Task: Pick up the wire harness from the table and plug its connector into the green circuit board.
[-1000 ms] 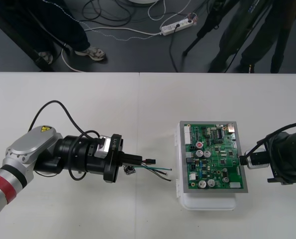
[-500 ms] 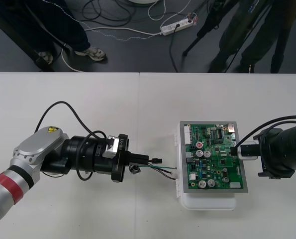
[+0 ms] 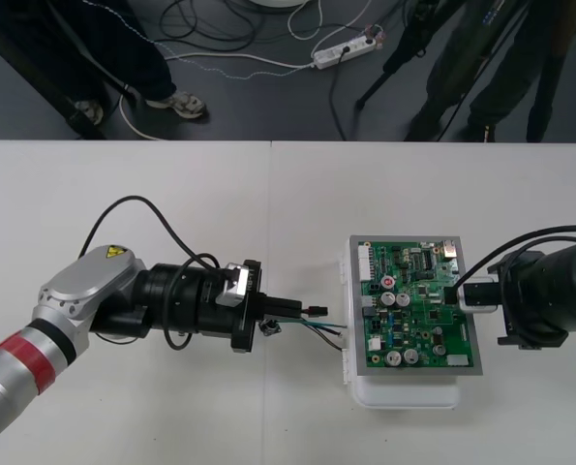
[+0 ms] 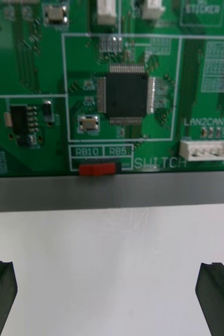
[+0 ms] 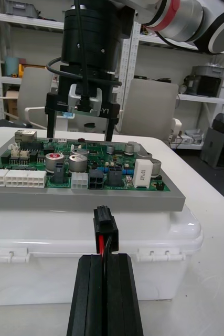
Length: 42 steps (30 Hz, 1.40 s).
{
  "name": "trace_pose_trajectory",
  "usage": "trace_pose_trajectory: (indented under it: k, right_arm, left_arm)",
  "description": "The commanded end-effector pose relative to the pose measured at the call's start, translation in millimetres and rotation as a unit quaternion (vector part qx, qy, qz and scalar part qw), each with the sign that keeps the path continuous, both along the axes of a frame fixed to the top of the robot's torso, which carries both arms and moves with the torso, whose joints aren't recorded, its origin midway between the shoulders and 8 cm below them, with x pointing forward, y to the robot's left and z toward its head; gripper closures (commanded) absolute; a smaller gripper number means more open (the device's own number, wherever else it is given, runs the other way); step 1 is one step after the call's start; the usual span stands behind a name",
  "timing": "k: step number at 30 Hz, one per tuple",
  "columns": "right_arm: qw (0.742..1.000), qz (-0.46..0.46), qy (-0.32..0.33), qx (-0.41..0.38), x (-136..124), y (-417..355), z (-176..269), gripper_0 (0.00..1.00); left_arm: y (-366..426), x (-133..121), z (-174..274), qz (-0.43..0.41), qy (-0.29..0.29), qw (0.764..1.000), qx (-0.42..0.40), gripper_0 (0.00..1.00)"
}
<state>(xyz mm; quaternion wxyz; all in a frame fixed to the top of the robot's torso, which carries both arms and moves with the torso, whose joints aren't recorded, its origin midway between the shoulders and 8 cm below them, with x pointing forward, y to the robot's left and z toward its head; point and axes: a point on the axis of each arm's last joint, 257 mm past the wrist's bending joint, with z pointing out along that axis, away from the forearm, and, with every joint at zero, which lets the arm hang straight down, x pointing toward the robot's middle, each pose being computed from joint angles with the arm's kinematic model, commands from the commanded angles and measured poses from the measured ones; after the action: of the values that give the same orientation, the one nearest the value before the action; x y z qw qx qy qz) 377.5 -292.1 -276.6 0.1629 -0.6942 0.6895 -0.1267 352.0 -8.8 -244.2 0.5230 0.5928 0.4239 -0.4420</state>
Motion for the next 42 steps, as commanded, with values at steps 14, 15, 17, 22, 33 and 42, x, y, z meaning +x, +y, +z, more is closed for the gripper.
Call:
trace_pose_trajectory:
  k: [14,15,17,22,33,42]
  right_arm:
    - [0.999,0.02,-0.012,0.022,4,47,0,0.0]
    - [0.999,0.021,-0.013,0.023,4,47,0,0.0]
    - [0.999,0.023,-0.012,0.024,4,49,0,0.0]
    - [0.999,0.03,-0.008,0.025,2,52,-2,0.0]
    - [0.999,0.036,-0.005,0.029,-1,57,-4,0.0]
    - [0.999,0.035,-0.003,0.032,-2,60,-5,0.0]
  left_arm:
    - [-38,13,16,0.002,-0.042,0.999,-0.009,1.0]
    - [-39,13,17,0.001,-0.042,0.999,-0.01,1.0]
    - [-39,13,18,0.001,-0.045,0.999,-0.01,1.0]
    - [-40,12,17,0.0,-0.045,0.999,-0.009,1.0]
    - [-44,11,20,-0.002,-0.044,0.999,-0.014,1.0]
    - [-48,10,23,-0.005,-0.045,0.999,-0.017,1.0]
